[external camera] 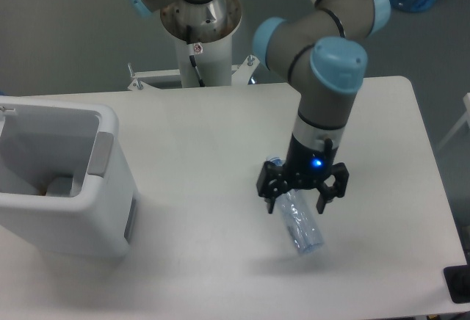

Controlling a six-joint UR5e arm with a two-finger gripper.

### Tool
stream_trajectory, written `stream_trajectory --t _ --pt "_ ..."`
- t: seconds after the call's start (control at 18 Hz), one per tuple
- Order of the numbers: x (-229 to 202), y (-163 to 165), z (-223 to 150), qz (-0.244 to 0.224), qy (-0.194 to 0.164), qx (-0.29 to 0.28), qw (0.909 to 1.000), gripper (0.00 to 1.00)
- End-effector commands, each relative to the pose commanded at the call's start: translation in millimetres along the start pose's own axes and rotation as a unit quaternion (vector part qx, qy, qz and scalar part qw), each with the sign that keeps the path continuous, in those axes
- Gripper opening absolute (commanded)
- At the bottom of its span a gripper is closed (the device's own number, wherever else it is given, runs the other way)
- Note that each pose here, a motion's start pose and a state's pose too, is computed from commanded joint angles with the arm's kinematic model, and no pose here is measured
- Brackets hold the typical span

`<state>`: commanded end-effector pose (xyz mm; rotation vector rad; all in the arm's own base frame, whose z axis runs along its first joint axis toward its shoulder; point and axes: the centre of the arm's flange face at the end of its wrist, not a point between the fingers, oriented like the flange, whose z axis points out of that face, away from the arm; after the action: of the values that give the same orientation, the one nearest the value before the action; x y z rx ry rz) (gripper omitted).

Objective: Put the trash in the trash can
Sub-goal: 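Move the open gripper over the clear plastic water bottle, then lower the gripper around the bottle and close on it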

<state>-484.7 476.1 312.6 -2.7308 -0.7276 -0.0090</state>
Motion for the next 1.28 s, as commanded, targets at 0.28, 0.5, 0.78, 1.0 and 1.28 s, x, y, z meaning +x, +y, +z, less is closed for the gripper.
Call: stream_trajectory --t 0.28,0.5,0.78,1.0,1.28 --pt "-10.3 -3.0 42.9 0.014 -0.035 -0.047 0.9982 1.0" --pt "-1.1 -12.9 70.2 0.029 -0.072 -0.08 0.9937 1.0" --pt "4.4 -15.9 90.3 0.038 -0.097 -0.104 0.9891 1.0" --pt "8.6 -19.2 111.1 0.032 -0.121 -0.123 0.9845 1.0" --pt "21.1 -24.8 130.4 0.027 -0.157 -0.14 0.9772 1.0"
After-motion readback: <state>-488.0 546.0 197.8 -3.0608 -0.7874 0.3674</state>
